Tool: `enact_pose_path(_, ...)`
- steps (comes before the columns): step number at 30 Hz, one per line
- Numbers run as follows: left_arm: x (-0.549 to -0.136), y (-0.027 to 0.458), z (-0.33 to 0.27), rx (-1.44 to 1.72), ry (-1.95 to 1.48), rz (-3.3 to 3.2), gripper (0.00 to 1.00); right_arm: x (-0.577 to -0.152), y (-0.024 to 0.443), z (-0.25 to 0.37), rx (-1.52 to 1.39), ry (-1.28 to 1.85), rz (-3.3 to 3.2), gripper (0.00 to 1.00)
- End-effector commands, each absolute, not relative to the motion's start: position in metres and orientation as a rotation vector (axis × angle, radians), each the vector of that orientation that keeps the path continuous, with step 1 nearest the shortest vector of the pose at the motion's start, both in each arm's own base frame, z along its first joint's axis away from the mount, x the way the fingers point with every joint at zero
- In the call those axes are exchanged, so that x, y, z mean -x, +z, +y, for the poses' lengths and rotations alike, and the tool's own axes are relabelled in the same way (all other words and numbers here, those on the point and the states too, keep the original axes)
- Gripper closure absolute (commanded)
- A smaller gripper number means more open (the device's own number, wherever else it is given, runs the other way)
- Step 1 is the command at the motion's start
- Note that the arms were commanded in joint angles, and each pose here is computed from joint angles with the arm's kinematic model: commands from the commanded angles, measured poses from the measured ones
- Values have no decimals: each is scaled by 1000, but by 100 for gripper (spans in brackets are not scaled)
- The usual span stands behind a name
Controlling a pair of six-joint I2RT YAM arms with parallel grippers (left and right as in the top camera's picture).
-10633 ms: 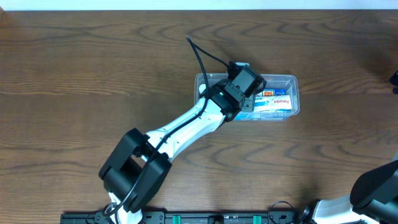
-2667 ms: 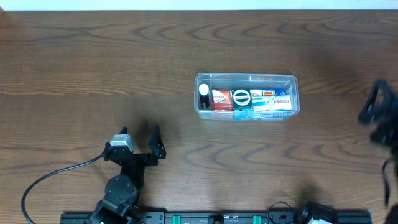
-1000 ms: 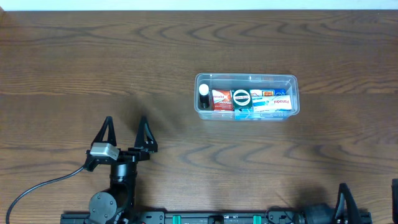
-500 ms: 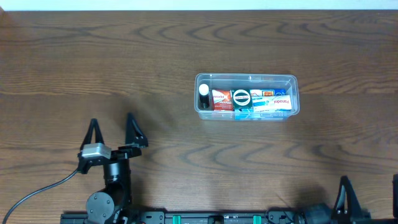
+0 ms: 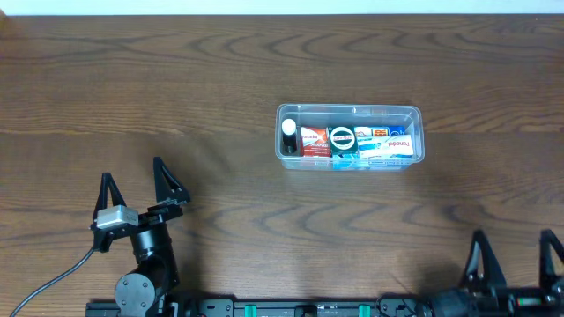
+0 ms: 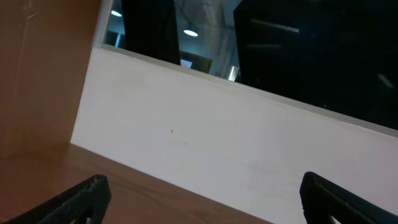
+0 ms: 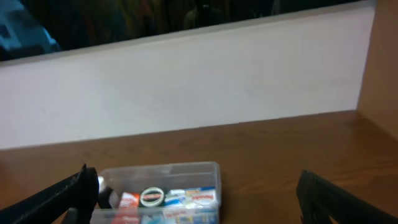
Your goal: Pack container
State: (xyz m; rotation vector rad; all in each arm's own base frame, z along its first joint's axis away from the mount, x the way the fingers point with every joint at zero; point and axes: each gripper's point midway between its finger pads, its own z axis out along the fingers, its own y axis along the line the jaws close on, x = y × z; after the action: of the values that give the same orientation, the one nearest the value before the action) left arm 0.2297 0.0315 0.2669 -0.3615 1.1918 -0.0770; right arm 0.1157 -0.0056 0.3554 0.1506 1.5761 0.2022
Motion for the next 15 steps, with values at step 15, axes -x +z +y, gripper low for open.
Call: enact_pose_path(15, -231, 268, 27, 316, -73, 1197, 2, -207, 296, 47, -108, 481, 1487, 1)
